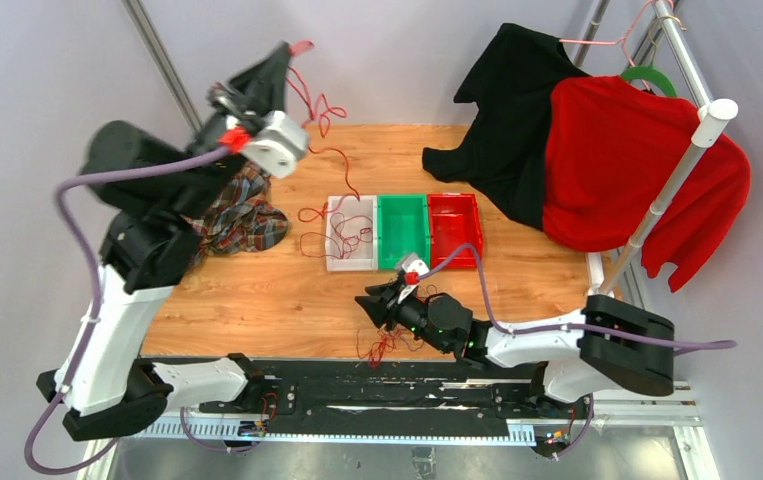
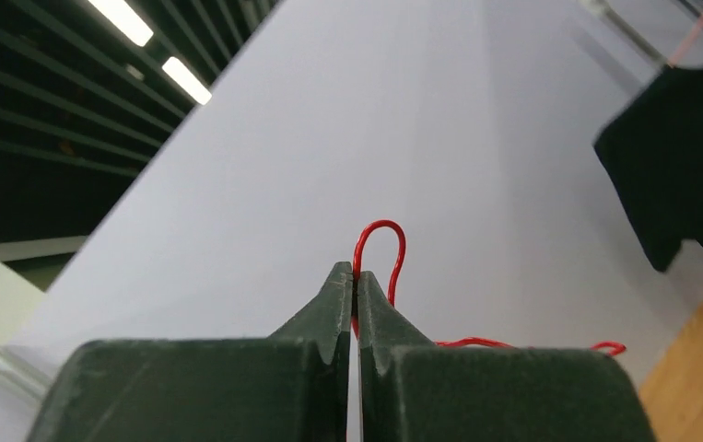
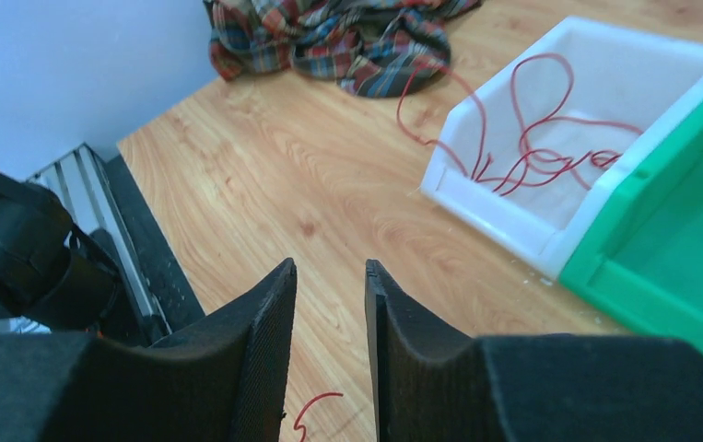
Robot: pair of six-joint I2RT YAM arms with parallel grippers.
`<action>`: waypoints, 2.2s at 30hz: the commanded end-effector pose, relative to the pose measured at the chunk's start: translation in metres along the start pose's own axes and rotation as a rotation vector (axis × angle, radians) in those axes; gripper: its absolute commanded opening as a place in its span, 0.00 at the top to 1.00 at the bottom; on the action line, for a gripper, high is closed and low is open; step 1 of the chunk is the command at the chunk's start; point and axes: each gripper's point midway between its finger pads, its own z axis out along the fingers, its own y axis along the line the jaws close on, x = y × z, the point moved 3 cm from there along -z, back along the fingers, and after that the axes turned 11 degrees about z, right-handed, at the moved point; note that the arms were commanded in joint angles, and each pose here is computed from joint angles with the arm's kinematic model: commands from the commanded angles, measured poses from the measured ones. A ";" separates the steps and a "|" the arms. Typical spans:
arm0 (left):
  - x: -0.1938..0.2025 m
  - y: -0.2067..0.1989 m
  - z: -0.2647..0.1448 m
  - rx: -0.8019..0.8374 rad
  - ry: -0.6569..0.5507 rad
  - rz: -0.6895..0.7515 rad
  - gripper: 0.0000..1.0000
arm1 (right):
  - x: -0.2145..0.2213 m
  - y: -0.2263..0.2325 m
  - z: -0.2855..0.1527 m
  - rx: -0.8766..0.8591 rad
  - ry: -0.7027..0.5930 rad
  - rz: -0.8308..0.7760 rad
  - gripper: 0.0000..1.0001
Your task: Untangle the cables
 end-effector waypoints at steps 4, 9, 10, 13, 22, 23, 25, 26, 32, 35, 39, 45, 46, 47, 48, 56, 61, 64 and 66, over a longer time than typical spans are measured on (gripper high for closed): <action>0.036 -0.074 0.007 0.152 0.104 0.019 1.00 | -0.033 -0.035 -0.024 0.194 -0.119 -0.014 0.67; 0.054 -0.108 0.017 0.217 0.154 0.028 0.99 | -0.040 -0.053 -0.040 0.281 -0.155 -0.024 0.66; 0.057 -0.115 0.018 0.231 0.164 0.030 1.00 | -0.042 -0.056 -0.042 0.294 -0.163 -0.021 0.67; 0.068 -0.138 0.020 0.276 0.189 0.041 0.99 | -0.043 -0.064 -0.050 0.329 -0.174 -0.022 0.67; 0.096 -0.186 0.023 0.381 0.245 0.056 0.99 | -0.045 -0.085 -0.068 0.415 -0.171 -0.033 0.69; 0.101 -0.190 0.022 0.387 0.257 0.055 1.00 | -0.046 -0.087 -0.070 0.420 -0.171 -0.034 0.70; 0.110 -0.198 0.019 0.402 0.280 0.045 0.99 | -0.046 -0.089 -0.072 0.427 -0.170 -0.033 0.70; 0.114 -0.202 0.017 0.410 0.290 0.038 0.99 | -0.046 -0.090 -0.073 0.429 -0.169 -0.031 0.70; 0.143 -0.242 0.000 0.489 0.351 0.042 1.00 | -0.046 -0.089 -0.072 0.426 -0.156 -0.037 0.71; 0.160 -0.276 -0.019 0.589 0.407 0.033 1.00 | -0.046 -0.089 -0.073 0.428 -0.153 -0.038 0.71; 0.180 -0.319 -0.044 0.699 0.473 0.017 0.99 | -0.047 -0.090 -0.074 0.432 -0.154 -0.039 0.71; 0.209 -0.370 -0.075 0.854 0.555 0.040 0.99 | -0.047 -0.092 -0.074 0.447 -0.146 -0.042 0.71; 0.214 -0.378 -0.081 0.887 0.572 0.044 0.99 | -0.047 -0.093 -0.075 0.451 -0.144 -0.042 0.71; 0.219 -0.386 -0.085 0.917 0.588 0.051 1.00 | -0.046 -0.094 -0.075 0.456 -0.143 -0.040 0.71; 0.224 -0.394 -0.091 0.944 0.603 0.056 0.99 | -0.046 -0.095 -0.076 0.459 -0.141 -0.039 0.71; 0.235 -0.440 -0.106 1.070 0.653 -0.036 0.92 | -0.048 -0.094 -0.075 0.463 -0.120 -0.049 0.71; 0.228 -0.425 -0.105 1.159 0.686 -0.140 0.38 | -0.052 -0.092 -0.075 0.461 -0.116 -0.049 0.67; 0.213 -0.406 -0.112 1.206 0.666 -0.210 0.00 | -0.053 -0.092 -0.074 0.463 -0.106 -0.055 0.65; 0.201 -0.395 -0.119 1.232 0.648 -0.243 0.02 | -0.052 -0.093 -0.074 0.463 -0.098 -0.062 0.64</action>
